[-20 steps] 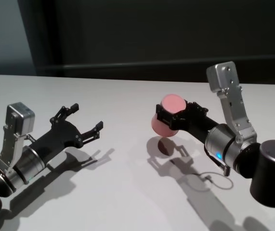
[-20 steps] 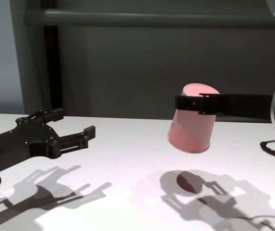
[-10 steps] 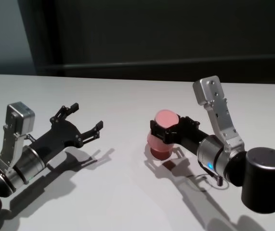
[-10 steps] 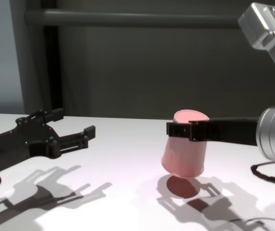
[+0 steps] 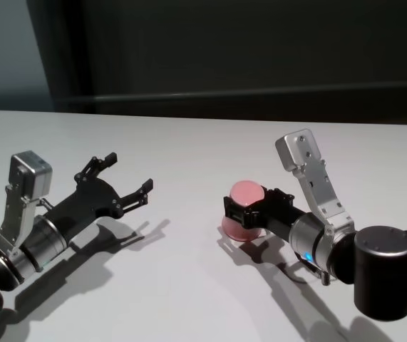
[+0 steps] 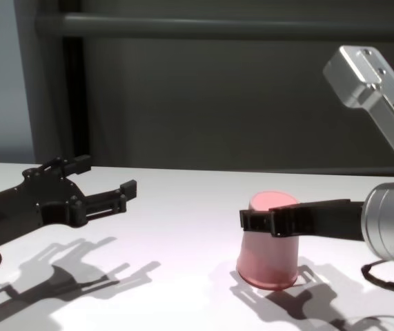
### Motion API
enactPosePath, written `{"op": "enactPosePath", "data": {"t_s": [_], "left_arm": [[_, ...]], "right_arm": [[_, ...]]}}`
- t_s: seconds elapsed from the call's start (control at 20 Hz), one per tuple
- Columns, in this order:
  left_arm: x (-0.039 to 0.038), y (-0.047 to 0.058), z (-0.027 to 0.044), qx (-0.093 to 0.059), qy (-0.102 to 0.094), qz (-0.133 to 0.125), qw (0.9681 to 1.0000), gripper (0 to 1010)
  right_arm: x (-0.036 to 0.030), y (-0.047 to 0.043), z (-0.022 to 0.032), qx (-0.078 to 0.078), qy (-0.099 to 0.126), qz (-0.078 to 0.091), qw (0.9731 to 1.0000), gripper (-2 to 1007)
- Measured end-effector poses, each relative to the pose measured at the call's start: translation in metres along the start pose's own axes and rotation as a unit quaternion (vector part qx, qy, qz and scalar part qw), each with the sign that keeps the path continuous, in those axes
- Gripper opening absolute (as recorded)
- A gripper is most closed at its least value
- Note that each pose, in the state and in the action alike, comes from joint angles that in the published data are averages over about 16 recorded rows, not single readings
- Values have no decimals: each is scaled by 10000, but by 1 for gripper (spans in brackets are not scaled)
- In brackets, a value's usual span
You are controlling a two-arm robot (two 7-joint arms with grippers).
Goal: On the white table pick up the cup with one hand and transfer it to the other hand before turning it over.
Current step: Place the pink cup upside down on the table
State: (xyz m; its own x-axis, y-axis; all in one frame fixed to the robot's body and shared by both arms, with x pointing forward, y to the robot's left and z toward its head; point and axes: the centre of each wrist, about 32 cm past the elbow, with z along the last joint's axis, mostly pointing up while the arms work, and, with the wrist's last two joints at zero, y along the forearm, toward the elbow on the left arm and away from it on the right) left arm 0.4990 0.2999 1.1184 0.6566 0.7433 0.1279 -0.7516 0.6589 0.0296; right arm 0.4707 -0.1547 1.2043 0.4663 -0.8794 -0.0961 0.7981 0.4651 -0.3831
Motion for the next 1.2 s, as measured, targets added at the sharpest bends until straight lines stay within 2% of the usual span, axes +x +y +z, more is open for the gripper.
{"op": "enactPosePath", "data": {"t_s": [0.5, 0.9, 1.2], "left_arm": [[0, 0, 0, 0, 0, 0, 10000, 1003], [0, 0, 0, 0, 0, 0, 10000, 1003], [0, 0, 0, 0, 0, 0, 10000, 1003]], "right_arm": [[15, 23, -44, -160, 47, -47, 9998, 769], [20, 24, -51, -190, 79, -55, 9998, 772], [21, 22, -55, -195, 75, -51, 9998, 831]]}}
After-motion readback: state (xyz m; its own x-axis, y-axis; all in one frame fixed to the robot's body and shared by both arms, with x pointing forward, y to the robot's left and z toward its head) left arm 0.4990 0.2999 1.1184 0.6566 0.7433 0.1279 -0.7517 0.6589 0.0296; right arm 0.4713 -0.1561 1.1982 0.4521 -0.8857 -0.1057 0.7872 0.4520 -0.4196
